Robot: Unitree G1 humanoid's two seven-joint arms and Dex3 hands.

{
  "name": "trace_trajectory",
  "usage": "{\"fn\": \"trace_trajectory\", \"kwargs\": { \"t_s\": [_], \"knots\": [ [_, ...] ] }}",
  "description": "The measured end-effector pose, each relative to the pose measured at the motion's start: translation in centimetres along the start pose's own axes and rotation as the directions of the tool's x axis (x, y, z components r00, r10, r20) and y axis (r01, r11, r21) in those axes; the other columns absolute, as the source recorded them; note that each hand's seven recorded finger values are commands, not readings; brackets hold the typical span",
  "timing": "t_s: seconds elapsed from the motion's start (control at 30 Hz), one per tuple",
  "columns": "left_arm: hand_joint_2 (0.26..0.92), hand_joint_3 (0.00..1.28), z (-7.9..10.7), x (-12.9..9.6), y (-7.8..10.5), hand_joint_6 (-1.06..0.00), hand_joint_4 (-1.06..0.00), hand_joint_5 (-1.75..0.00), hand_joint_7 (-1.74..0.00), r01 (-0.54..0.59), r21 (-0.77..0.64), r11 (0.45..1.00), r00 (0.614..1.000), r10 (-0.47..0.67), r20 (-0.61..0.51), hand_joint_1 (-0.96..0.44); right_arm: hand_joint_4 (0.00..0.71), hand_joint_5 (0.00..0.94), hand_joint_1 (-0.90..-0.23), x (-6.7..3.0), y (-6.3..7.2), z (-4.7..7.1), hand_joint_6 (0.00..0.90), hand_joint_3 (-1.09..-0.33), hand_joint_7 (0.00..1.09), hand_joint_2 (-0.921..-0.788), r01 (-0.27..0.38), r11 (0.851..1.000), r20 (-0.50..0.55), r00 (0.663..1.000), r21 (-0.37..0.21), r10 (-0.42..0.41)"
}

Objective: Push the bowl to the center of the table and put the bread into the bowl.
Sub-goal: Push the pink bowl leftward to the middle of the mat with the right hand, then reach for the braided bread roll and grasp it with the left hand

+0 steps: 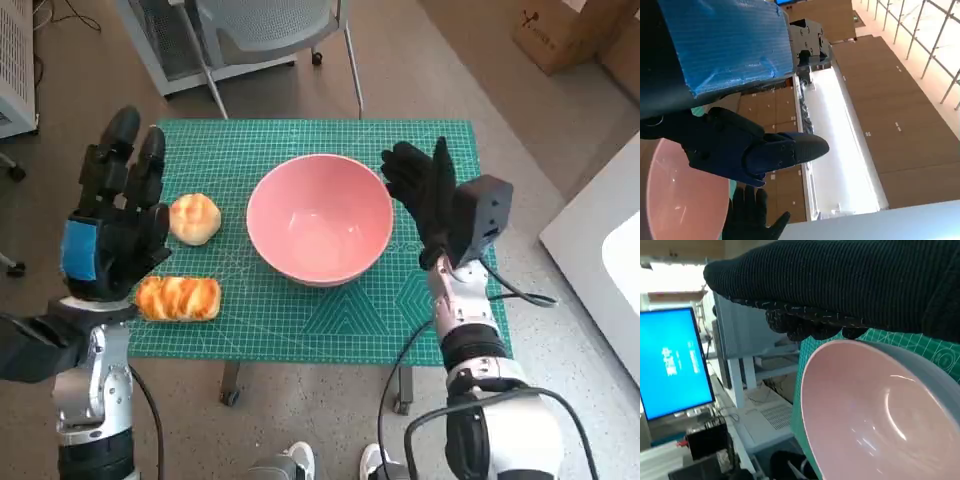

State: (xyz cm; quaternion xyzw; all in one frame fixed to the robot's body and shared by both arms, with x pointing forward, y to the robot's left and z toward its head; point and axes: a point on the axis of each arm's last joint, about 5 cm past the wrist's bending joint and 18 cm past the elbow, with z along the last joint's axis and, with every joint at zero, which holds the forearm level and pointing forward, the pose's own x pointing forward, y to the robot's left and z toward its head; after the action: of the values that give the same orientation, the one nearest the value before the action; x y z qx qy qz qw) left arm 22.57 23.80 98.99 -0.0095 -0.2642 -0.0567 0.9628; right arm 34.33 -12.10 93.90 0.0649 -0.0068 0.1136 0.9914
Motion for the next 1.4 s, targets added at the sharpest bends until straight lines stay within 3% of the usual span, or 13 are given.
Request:
{"fn": "trace_trajectory", "kwargs": {
  "t_s": [0.2, 0.37, 0.57, 0.73, 0.87, 1.0, 1.07, 1.17, 1.23, 1.4],
  "knots": [
    [0.921, 0.48, 0.1, -0.6, 0.3, 0.0, -0.08, -0.01, -0.4, -0.016, 0.011, 1.0, 1.0, 0.016, -0.008, -0.68, 0.203, 0.002, -0.627, 0.23, -0.8, 1.1, 0.332, -0.844, 0.04, -0.921, -0.002, 1.0, 0.057, 0.998, -0.026, 0.004],
    [0.921, 0.49, 0.4, -0.9, 0.6, 0.0, -0.07, -0.01, -0.37, -0.021, 0.028, 0.999, 1.0, 0.021, -0.005, -0.68, 0.213, 0.006, -0.652, 0.54, -1.5, 3.3, 0.337, -0.782, 0.04, -0.921, -0.022, 0.998, 0.215, 0.976, -0.064, 0.036],
    [0.921, 0.49, 0.9, -1.0, 1.4, 0.0, -0.08, -0.01, -0.34, -0.016, 0.079, 0.997, 1.0, 0.017, -0.006, -0.67, 0.237, 0.013, -0.677, 0.49, -2.0, 5.6, 0.348, -0.709, 0.04, -0.921, -0.092, 0.991, 0.456, 0.881, -0.096, 0.126],
    [0.921, 0.32, 2.0, -1.3, 2.5, 0.0, -0.09, -0.01, -0.39, 0.002, 0.249, 0.968, 1.0, 0.006, -0.031, -0.65, 0.256, 0.016, -0.674, 0.27, -2.3, 6.6, 0.366, -0.671, 0.05, -0.921, -0.16, 0.98, 0.572, 0.796, -0.115, 0.198],
    [0.875, 0.18, 3.8, -1.6, 3.1, 0.0, -0.08, 0.0, -0.4, 0.057, 0.482, 0.875, 0.996, -0.018, -0.086, -0.58, 0.261, 0.016, -0.675, 0.16, -2.4, 7.2, 0.369, -0.662, 0.04, -0.921, -0.188, 0.971, 0.616, 0.751, -0.146, 0.238],
    [0.757, 0.06, 5.9, -2.0, 3.3, -0.07, -0.09, 0.0, -0.33, 0.142, 0.684, 0.716, 0.981, -0.012, -0.192, -0.45, 0.265, 0.013, -0.683, 0.12, -2.4, 7.6, 0.371, -0.642, 0.04, -0.921, -0.209, 0.963, 0.634, 0.725, -0.171, 0.27],
    [0.692, 0.03, 7.0, -2.1, 3.1, -0.13, -0.09, 0.0, -0.25, 0.2, 0.754, 0.626, 0.966, 0.002, -0.258, -0.26, 0.266, 0.012, -0.681, 0.09, -2.5, 7.7, 0.373, -0.633, 0.04, -0.921, -0.218, 0.959, 0.639, 0.715, -0.179, 0.282],
    [0.672, 0.02, 8.3, -2.0, 2.6, -0.2, -0.08, 0.0, -0.15, 0.285, 0.806, 0.519, 0.937, 0.025, -0.347, -0.02, 0.266, 0.01, -0.681, 0.01, -2.5, 7.7, 0.374, -0.628, 0.04, -0.921, -0.224, 0.958, 0.648, 0.705, -0.181, 0.287],
    [0.676, 0.02, 8.9, -1.9, 2.2, -0.21, -0.06, 0.0, -0.11, 0.351, 0.806, 0.477, 0.91, 0.029, -0.413, 0.08, 0.266, 0.009, -0.68, -0.01, -2.5, 7.7, 0.375, -0.626, 0.04, -0.921, -0.227, 0.957, 0.651, 0.702, -0.18, 0.289],
    [0.688, 0.02, 9.6, -1.5, 1.0, -0.23, -0.02, 0.0, -0.06, 0.53, 0.718, 0.451, 0.801, 0.009, -0.598, 0.2, 0.266, 0.007, -0.682, 0.02, -2.4, 7.7, 0.376, -0.625, 0.04, -0.921, -0.235, 0.954, 0.649, 0.699, -0.187, 0.3]
  ]
}}
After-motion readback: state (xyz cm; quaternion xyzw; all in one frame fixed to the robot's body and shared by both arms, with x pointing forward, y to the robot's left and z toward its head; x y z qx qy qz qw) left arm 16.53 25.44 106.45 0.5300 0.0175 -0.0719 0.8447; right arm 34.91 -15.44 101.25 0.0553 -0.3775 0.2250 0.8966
